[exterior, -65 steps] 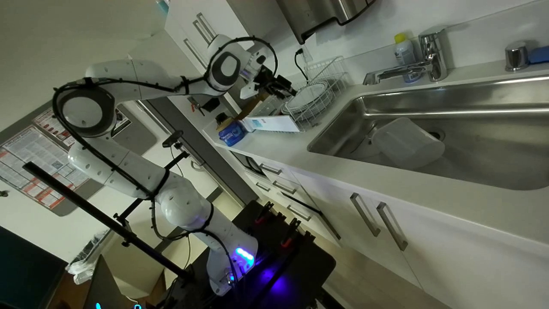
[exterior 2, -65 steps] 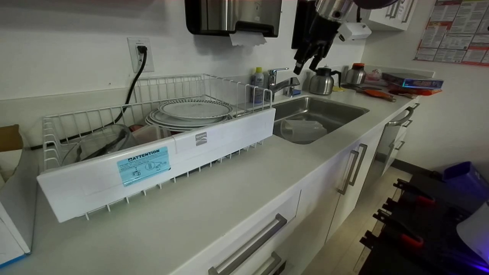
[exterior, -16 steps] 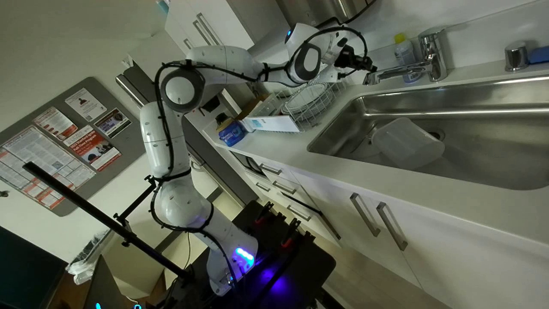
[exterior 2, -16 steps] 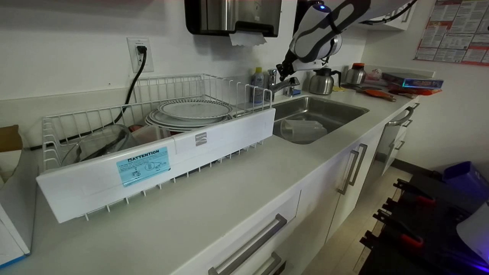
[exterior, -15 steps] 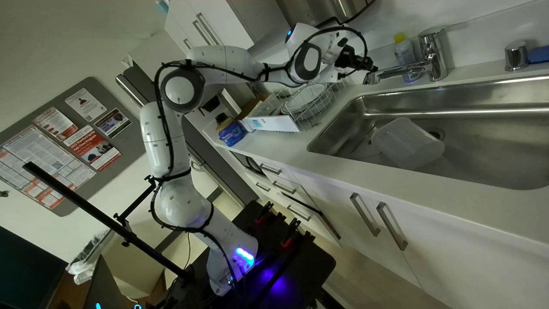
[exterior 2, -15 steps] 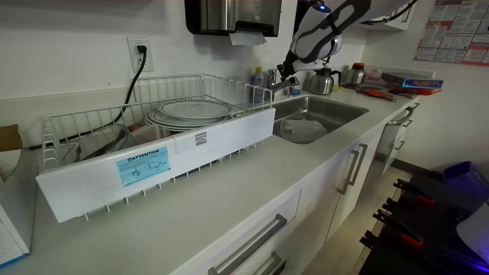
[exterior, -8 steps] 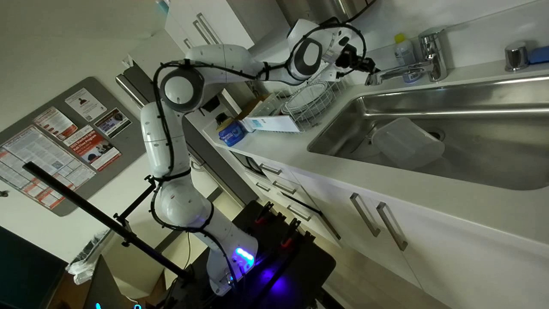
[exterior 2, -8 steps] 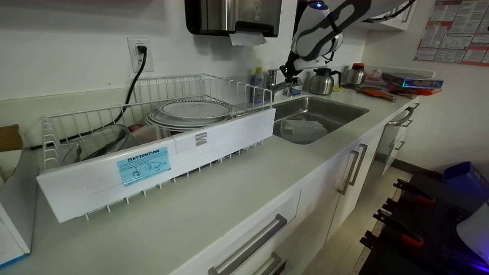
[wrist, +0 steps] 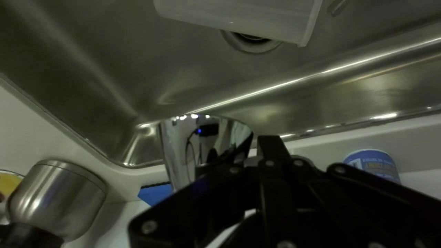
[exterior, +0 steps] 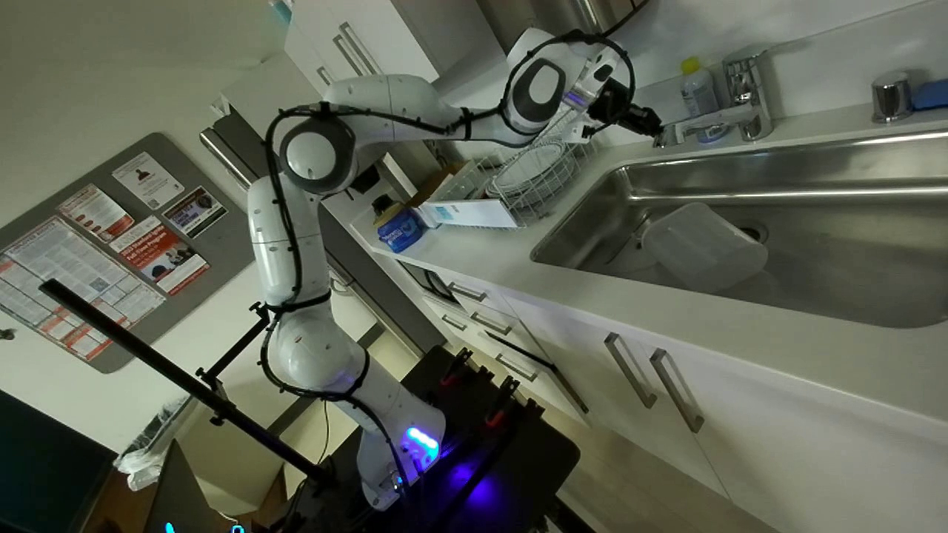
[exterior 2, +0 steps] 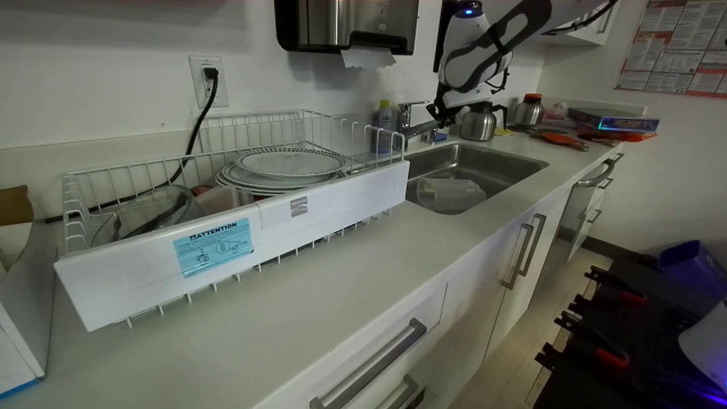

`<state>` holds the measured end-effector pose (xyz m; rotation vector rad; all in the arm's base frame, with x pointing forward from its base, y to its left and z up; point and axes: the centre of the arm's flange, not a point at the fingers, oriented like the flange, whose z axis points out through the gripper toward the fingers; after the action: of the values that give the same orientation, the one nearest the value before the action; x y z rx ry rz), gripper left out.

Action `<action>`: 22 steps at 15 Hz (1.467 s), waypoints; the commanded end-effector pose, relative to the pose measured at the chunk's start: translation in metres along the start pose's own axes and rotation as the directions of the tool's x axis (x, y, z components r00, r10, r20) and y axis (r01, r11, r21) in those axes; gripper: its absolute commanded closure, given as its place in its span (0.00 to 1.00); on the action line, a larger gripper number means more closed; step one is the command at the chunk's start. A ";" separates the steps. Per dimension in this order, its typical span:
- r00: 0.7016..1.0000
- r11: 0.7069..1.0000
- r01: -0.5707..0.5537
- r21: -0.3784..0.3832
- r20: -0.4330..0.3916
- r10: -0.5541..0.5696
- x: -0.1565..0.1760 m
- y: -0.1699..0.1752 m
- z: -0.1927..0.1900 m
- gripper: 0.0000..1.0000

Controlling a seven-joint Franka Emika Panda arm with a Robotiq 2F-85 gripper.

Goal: Turn the faucet from the left to the right

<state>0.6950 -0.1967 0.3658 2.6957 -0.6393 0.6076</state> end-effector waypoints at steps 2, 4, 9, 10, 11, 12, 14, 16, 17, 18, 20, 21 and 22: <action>0.997 0.995 -0.075 -0.066 -0.017 0.074 0.016 0.025 0.014 1.00; 0.993 0.990 -0.114 -0.086 -0.039 0.111 0.026 0.042 0.016 1.00; 0.980 0.971 -0.195 -0.137 -0.074 0.186 0.049 0.084 0.031 1.00; 0.977 0.968 -0.208 -0.141 -0.078 0.198 0.054 0.091 0.035 1.00; 0.974 0.964 -0.220 -0.151 -0.084 0.209 0.058 0.097 0.039 1.00; 0.972 0.961 -0.229 -0.153 -0.090 0.217 0.061 0.101 0.041 1.00; 0.974 0.965 -0.219 -0.146 -0.087 0.209 0.061 0.100 0.037 1.00; 0.980 0.973 -0.197 -0.120 -0.053 0.191 0.054 0.093 0.021 1.00; 0.983 0.978 -0.183 -0.095 -0.020 0.182 0.050 0.091 0.009 1.00; 0.986 0.983 -0.167 -0.073 0.013 0.168 0.046 0.088 -0.001 1.00; 0.986 0.990 -0.133 -0.037 0.097 0.136 0.039 0.085 -0.022 1.00; 0.984 0.992 -0.122 -0.018 0.128 0.123 0.034 0.086 -0.036 1.00; 0.984 0.994 -0.108 0.000 0.140 0.107 0.029 0.086 -0.051 1.00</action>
<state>0.6966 -0.2758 0.4032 2.6448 -0.8483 0.5312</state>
